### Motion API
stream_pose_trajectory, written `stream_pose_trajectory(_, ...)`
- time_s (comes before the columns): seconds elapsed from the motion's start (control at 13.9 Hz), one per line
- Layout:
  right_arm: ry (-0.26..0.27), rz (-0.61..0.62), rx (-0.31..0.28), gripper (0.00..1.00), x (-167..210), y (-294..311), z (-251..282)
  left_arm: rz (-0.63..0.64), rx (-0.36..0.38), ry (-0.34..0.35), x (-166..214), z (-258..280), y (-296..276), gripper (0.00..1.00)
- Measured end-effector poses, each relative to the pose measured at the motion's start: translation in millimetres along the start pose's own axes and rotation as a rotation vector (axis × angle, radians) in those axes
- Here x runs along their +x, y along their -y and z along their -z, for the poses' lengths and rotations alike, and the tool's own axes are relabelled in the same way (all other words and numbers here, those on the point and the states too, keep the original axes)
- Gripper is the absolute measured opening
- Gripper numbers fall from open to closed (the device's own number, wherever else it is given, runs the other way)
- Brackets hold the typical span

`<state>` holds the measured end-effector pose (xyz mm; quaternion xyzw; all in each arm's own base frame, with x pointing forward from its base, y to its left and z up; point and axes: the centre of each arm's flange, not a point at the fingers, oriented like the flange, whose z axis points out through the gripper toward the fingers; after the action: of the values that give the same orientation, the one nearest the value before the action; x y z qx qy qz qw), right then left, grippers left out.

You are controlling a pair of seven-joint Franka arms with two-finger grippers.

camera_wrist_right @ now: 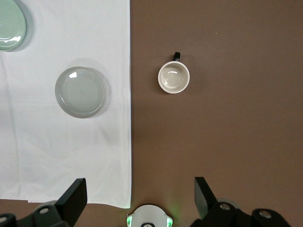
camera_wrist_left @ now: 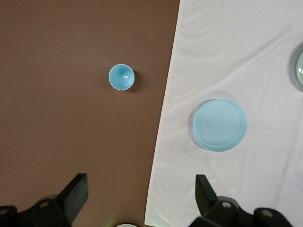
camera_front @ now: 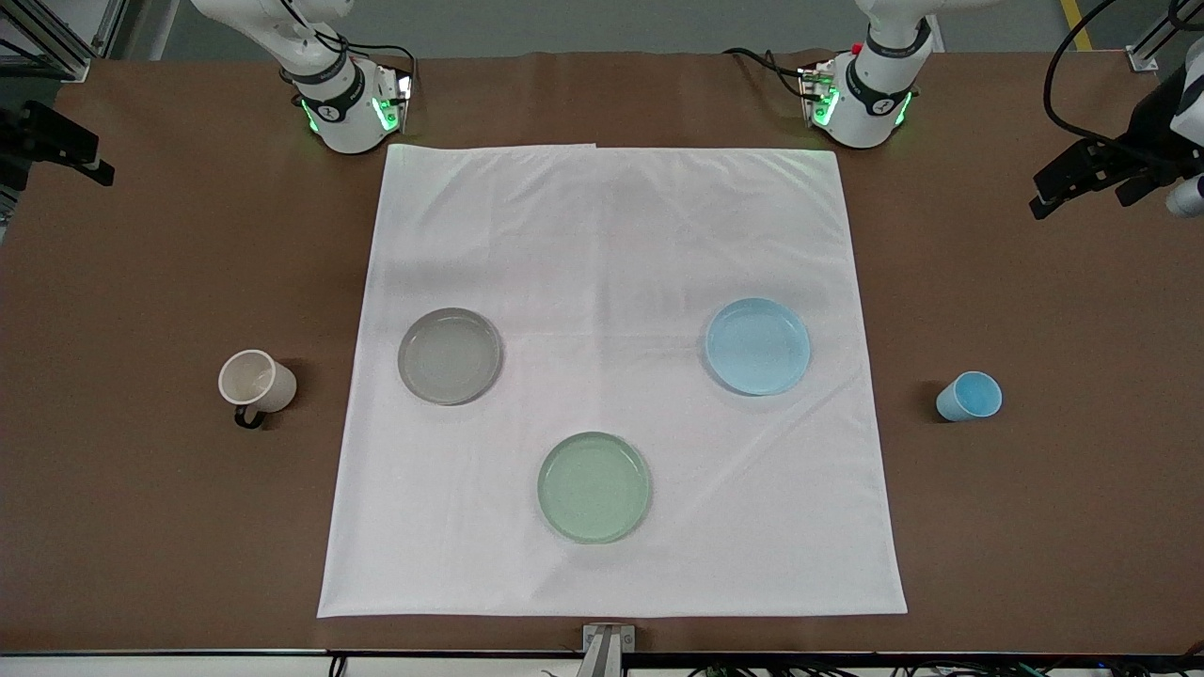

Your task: Place blue cup in blue plate and white mug in gray plate

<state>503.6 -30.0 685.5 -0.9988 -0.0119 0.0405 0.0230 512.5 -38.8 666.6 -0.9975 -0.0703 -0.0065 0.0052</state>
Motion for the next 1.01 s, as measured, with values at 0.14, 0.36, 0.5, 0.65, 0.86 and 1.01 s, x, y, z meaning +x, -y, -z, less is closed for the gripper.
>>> stream_pose_trajectory(0.14, 0.000, 0.000, 0.000, 1.00, 0.0, 0.0, 0.0, -0.001, 0.003, 0.011, -2.9, 2.9, 0.1, 1.00)
stream_pose_trajectory(0.36, 0.000, 0.000, 0.000, 1.00, 0.0, 0.1, 0.0, -0.014, 0.006, 0.030, -2.6, -0.6, 2.5, 1.00)
stream_pose_trajectory(0.5, 0.000, 0.000, 0.000, 1.00, 0.0, 0.0, 0.0, -0.044, 0.025, 0.050, 6.3, -12.2, 11.2, 1.00)
stream_pose_trajectory(0.65, 0.004, -0.003, 0.000, 1.00, 1.0, -1.4, -1.9, -0.022, 0.036, 0.087, 21.7, -36.4, 31.5, 1.00)
stream_pose_trajectory(0.86, 0.041, -0.030, -0.004, 1.00, 36.3, -16.6, -44.2, 0.043, 0.031, 0.077, 45.6, -88.1, 74.9, 1.00)
stream_pose_trajectory(1.01, 0.062, -0.063, -0.015, 1.00, 85.2, -38.6, -104.6, 0.080, 0.026, 0.043, 54.1, -133.0, 102.2, 1.00)
